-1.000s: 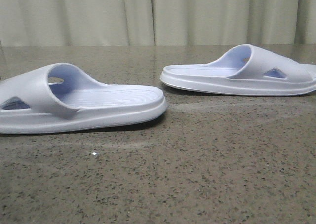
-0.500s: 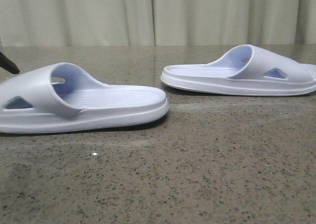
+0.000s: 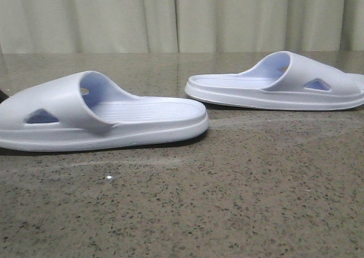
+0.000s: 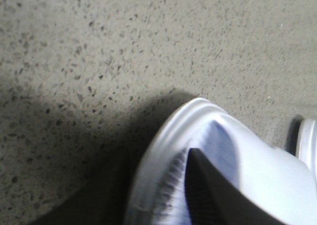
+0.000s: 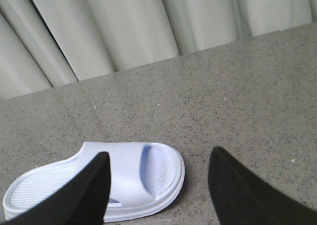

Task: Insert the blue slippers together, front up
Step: 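Lift the gripped slipper up off the table with the left gripper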

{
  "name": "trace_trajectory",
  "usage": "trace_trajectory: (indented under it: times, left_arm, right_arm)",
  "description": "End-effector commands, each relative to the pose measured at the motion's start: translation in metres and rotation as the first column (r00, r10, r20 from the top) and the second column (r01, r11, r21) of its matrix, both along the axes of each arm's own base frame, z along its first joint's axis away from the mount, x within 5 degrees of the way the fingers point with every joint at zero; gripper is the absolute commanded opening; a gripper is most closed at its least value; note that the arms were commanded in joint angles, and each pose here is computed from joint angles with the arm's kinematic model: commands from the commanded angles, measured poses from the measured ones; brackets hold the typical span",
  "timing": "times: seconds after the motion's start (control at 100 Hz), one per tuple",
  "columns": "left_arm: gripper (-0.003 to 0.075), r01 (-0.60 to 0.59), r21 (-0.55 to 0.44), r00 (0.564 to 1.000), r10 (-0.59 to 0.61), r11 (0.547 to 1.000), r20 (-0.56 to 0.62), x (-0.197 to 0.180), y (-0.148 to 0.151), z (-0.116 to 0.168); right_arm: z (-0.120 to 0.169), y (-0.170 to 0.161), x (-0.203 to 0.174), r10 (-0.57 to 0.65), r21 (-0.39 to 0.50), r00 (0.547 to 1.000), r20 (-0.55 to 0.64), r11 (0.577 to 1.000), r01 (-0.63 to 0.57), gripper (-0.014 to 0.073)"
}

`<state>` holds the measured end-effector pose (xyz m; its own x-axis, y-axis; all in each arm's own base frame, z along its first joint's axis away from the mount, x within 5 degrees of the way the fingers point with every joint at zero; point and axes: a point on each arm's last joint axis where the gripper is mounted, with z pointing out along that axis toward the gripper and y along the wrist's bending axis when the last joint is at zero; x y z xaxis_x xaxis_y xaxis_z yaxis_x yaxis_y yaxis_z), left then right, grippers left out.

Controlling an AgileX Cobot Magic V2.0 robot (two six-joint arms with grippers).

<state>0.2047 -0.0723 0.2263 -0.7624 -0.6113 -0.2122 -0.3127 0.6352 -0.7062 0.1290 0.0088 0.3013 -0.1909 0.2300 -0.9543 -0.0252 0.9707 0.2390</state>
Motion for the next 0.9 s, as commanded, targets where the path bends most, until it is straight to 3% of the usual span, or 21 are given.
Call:
trace_trajectory:
  times: [0.0,0.11,0.44,0.89]
  left_arm:
    - [0.0114,0.004,-0.017,1.0,-0.004,1.0,0.011,0.001,-0.003,0.005]
    - [0.0015,-0.007,-0.012,1.0,0.007,1.0,0.021,0.002,-0.002,0.006]
    - [0.0016,-0.054,-0.056,0.997,0.057,0.997,0.05,0.004,-0.002,0.011]
    - [0.0016,-0.008,-0.15,0.948,0.055,0.989,0.314,-0.036,0.005,0.069]
  right_arm:
    - [0.019,-0.001,0.003,-0.014,0.003,0.993,0.114,1.0,0.014,0.0373]
    - [0.019,-0.001,0.003,-0.014,0.003,0.993,0.114,1.0,0.014,0.0373]
    - [0.019,-0.001,0.003,-0.014,0.003,0.993,0.114,1.0,0.014,0.0372]
    - [0.019,-0.001,0.003,-0.014,0.003,0.993,0.117,1.0,0.014,0.0372]
